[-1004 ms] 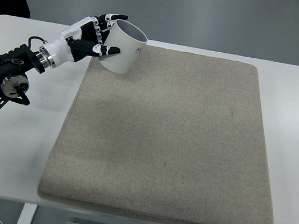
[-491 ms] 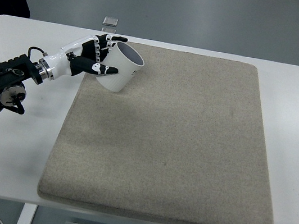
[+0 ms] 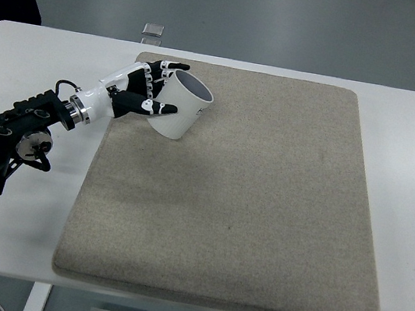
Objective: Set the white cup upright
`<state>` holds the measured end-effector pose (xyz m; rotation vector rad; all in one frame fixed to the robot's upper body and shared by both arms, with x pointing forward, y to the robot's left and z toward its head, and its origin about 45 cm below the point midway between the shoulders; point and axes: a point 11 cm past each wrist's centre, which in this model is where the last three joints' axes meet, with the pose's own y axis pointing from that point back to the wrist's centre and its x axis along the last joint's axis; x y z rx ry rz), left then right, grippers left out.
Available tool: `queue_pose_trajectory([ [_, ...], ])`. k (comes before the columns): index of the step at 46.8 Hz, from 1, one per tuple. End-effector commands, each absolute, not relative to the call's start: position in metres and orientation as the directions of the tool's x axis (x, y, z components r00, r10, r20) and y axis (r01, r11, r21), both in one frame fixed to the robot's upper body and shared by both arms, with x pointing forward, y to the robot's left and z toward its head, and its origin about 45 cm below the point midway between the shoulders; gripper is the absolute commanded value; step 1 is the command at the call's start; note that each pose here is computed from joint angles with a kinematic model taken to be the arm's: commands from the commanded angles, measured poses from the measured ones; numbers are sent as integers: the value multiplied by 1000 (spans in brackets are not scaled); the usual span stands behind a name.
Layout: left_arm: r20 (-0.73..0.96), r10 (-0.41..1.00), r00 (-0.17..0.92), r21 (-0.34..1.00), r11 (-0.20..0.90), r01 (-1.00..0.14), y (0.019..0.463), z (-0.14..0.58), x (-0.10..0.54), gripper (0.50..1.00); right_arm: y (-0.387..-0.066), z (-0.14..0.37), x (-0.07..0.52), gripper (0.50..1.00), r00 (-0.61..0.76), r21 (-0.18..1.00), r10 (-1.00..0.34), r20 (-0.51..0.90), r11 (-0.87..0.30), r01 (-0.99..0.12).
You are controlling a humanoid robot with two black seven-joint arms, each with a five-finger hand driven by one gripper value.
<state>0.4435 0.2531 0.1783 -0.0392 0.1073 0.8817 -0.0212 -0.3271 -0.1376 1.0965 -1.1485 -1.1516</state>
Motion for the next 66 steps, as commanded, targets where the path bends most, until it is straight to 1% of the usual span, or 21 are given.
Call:
queue_pose_trajectory([
  [1,-115,764,635,8,640,-769,249,178,443,500,-327,-138,-21,930,51,992,-995,89,93,90],
  [26,-128,776,618,0,623,-782,254,176,443,500,-327,-138,-21,930,51,991,-995,89,93,91],
  [28,-132,778,614,-4,619,-785,255,177,443,518,-327,-138,-21,930,51,991,-995,89,93,91],
  [33,-144,786,602,-17,606,-795,258,177,443,627,-327,-138,-21,930,51,991,-995,89,93,91],
  [36,-148,788,597,-22,601,-799,259,178,444,683,-327,-138,-21,930,51,991,-995,89,93,91],
  [38,-147,788,598,-22,602,-798,259,178,444,788,-327,-138,-21,930,51,992,-995,87,91,91],
  [39,-148,788,597,-22,601,-799,259,178,444,822,-327,-138,-21,930,51,991,-995,89,93,91],
  [40,-148,788,597,-22,601,-799,259,178,444,833,-327,-138,-21,930,51,992,-995,87,91,91],
  [44,-148,789,597,-24,600,-799,259,178,444,859,-327,-138,-21,930,51,991,-995,89,93,91],
  [46,-148,789,597,-24,600,-799,259,178,444,887,-327,-138,-21,930,51,992,-995,87,91,91],
  [50,-150,789,595,-25,599,-800,259,179,444,896,-327,-138,-21,930,51,991,-995,89,93,91],
  [52,-149,791,594,-26,597,-802,260,179,444,917,-327,-138,-21,930,52,991,-995,89,93,91],
  [66,-156,793,588,-39,590,-806,260,182,446,930,-327,-138,-21,930,51,991,-995,89,93,91],
])
